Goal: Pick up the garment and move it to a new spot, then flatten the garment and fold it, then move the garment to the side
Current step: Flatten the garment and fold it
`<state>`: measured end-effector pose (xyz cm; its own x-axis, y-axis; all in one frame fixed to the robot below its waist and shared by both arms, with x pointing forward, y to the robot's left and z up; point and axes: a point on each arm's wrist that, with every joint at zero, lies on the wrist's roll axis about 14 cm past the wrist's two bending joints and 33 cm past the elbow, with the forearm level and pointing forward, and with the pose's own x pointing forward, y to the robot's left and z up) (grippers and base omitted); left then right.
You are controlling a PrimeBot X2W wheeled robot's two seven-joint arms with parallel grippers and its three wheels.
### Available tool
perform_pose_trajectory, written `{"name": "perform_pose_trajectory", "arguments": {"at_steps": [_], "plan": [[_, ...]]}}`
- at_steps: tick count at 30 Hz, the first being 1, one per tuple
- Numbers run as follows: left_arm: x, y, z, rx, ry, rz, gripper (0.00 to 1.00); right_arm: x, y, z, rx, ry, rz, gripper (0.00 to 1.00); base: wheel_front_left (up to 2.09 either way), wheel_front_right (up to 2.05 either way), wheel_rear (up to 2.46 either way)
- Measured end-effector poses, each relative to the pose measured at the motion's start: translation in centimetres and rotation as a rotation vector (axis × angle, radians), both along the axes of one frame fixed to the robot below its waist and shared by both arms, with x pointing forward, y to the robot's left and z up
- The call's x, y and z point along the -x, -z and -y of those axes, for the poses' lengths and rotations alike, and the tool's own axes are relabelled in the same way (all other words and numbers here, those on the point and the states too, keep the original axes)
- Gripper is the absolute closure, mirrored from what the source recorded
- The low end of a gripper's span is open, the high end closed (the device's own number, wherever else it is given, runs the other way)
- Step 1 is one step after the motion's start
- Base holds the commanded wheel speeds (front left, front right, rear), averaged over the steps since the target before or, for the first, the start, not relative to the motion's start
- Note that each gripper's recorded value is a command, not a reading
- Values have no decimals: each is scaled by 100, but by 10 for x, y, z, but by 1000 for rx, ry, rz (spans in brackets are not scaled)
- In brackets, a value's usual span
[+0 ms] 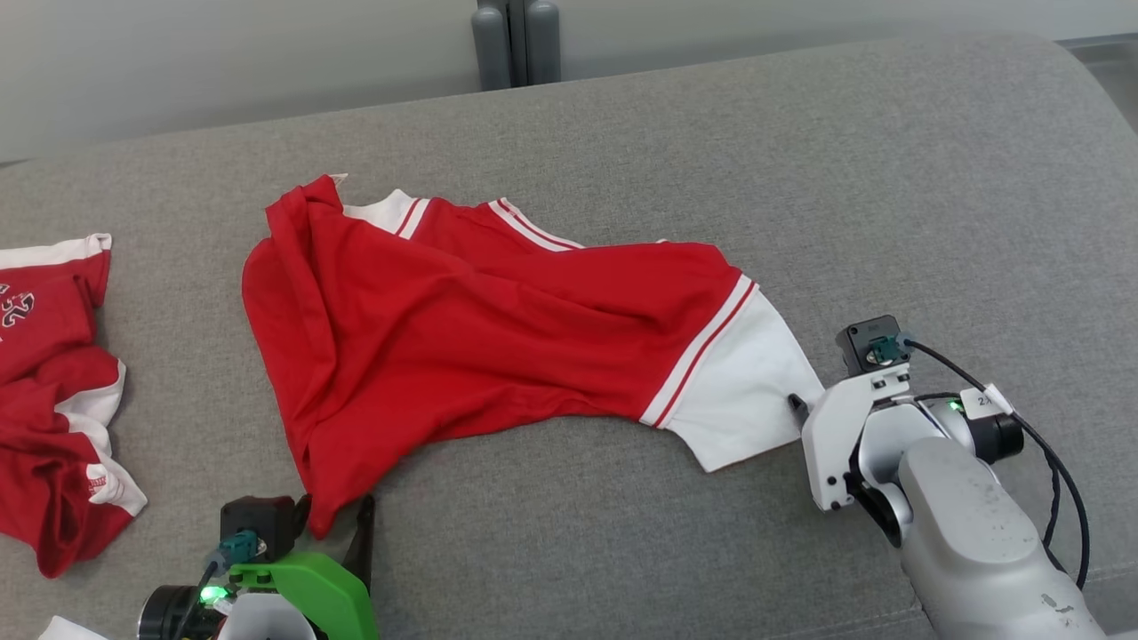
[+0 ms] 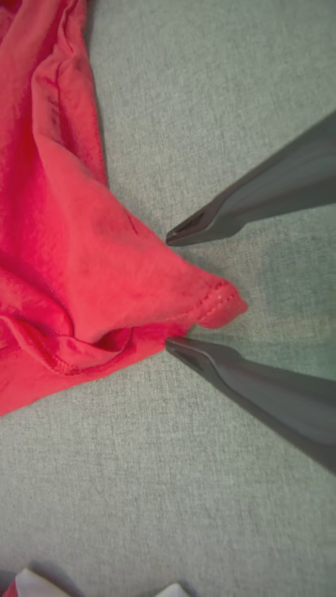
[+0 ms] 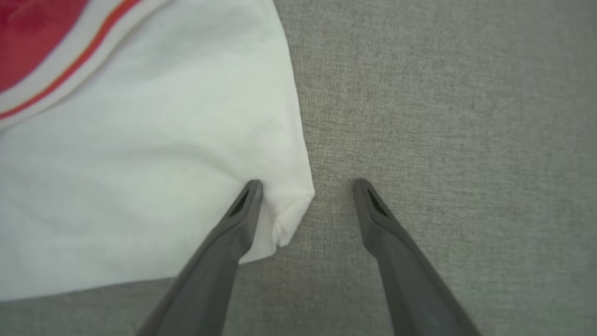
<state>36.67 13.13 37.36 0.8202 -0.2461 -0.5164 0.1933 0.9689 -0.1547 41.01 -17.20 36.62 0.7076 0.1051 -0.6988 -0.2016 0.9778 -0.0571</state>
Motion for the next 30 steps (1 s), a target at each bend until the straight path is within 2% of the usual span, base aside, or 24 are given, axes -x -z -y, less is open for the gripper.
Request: {"name": "perform_pose_trajectory", "arguments": {"at_steps": [1, 2, 3, 4, 9, 13, 17, 21, 25, 30], "plan": [[1, 2, -1, -6, 2, -7, 100, -1, 2, -2, -10, 0, -7, 29, 0, 0, 0], [1, 3, -1, -6, 3, -8, 100, 0, 4, -5, -17, -3, -15, 80, 0, 0, 0], [0, 3, -1, -5, 3, -8, 100, -1, 4, -8, -36, 1, -19, 80, 0, 0, 0], [0, 3, 0, -4, 5, -5, 100, -1, 4, -13, -65, 9, -25, 100, 0, 0, 0], [-4, -11, 1, 15, 0, 42, 100, -6, -8, -22, -209, 77, 30, 100, 0, 0, 0], [-5, -32, -1, 40, -15, 107, 100, -14, -35, -22, -301, 113, 141, 100, 0, 0, 0], [-7, -68, -2, 68, -14, 206, 100, -28, -90, -8, -412, 155, 318, 100, 0, 0, 0], [-3, -116, 6, 114, 24, 290, 100, -26, -152, 4, -536, 160, 468, 100, 0, 0, 0], [5, -183, 17, 164, 109, 413, 100, -9, -232, 28, -649, 163, 672, 100, 0, 0, 0], [16, -274, 27, 110, 255, 610, 100, 27, -321, 54, -670, 133, 901, 100, 0, 0, 0]]}}
